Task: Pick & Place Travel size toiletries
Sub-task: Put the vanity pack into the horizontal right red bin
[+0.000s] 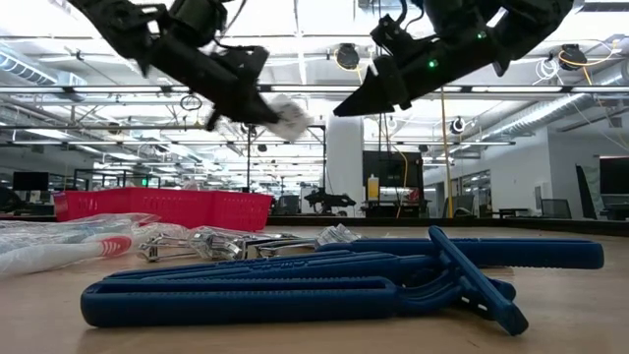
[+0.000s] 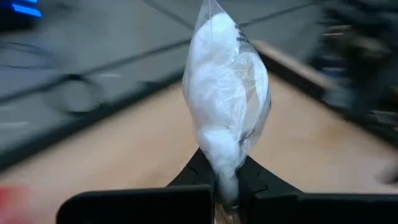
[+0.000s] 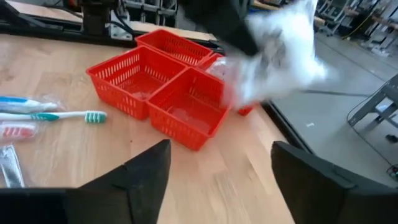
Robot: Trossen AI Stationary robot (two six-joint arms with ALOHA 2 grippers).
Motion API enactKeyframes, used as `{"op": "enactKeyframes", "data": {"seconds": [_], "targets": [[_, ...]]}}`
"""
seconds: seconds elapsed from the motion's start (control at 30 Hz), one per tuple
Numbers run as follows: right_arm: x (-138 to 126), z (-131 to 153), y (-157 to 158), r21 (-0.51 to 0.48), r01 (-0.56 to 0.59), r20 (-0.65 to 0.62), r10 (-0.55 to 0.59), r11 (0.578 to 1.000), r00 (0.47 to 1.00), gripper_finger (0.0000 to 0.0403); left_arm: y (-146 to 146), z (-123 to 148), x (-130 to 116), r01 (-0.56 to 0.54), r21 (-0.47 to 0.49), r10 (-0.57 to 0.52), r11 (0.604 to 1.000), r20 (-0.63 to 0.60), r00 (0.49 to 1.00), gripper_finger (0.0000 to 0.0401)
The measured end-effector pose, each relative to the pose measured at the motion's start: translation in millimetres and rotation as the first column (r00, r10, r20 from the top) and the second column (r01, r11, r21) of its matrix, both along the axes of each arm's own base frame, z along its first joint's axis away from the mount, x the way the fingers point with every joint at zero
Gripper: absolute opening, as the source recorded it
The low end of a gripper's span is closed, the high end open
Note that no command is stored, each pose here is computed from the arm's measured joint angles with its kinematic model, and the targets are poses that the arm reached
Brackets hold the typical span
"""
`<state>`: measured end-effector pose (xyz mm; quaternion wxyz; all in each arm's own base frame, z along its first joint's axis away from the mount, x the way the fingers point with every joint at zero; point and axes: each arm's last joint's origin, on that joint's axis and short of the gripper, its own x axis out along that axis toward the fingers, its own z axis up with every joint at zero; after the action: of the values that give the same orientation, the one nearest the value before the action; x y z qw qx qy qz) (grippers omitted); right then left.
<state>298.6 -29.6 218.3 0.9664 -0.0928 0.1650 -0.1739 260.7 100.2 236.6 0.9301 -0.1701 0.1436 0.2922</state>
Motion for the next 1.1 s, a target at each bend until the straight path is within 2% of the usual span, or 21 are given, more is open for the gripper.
{"op": "enactKeyframes", "data": {"seconds": [0.1,0.17,0.23,0.3,0.4,0.57,0.77,1.1], "targets": [[-0.5,-1.5,-0.1,0.009,0.003,-0.013,-0.003,1.0,1.0,0.0283,6.4,6.1,-23.0,-0.193,0.113,0.207,0.975,-0.139,0.968,0.0016],[-0.8,-2.4,-0.3,0.011,0.005,-0.023,-0.005,1.0,1.0,0.0286,11.6,5.2,-37.5,-0.324,0.184,0.361,0.928,-0.232,0.903,0.0012],[-1.0,-2.6,-1.0,0.011,0.008,-0.025,-0.008,1.0,1.0,0.0287,16.8,-0.4,-49.9,-0.423,0.205,0.469,0.883,-0.309,0.828,0.0006],[-0.9,-2.5,-1.0,0.01,0.008,-0.024,-0.007,1.0,1.0,0.0286,20.9,-6.5,-58.2,-0.482,0.173,0.511,0.859,-0.355,0.783,0.0007],[-0.7,-1.8,-2.2,0.003,0.009,-0.018,-0.009,1.0,1.0,0.0281,25.8,-14.5,-66.6,-0.535,0.143,0.542,0.832,-0.415,0.731,0.0017],[-0.9,-0.6,-6.9,0.006,0.026,-0.004,-0.026,1.0,1.0,0.0277,35.3,-29.9,-61.8,-0.553,0.138,0.547,0.822,-0.463,0.697,0.0008],[-1.1,-0.7,-8.8,0.01,0.033,-0.003,-0.033,0.999,0.999,0.0278,48.6,-56.5,-45.7,-0.499,0.099,0.473,0.861,-0.518,0.713,0.002],[-1.2,-1.0,-8.7,0.011,0.033,-0.006,-0.033,0.999,0.999,0.0279,58.3,-94.9,-33.1,-0.48,0.098,0.436,0.872,-0.602,0.669,0.0014]]}}
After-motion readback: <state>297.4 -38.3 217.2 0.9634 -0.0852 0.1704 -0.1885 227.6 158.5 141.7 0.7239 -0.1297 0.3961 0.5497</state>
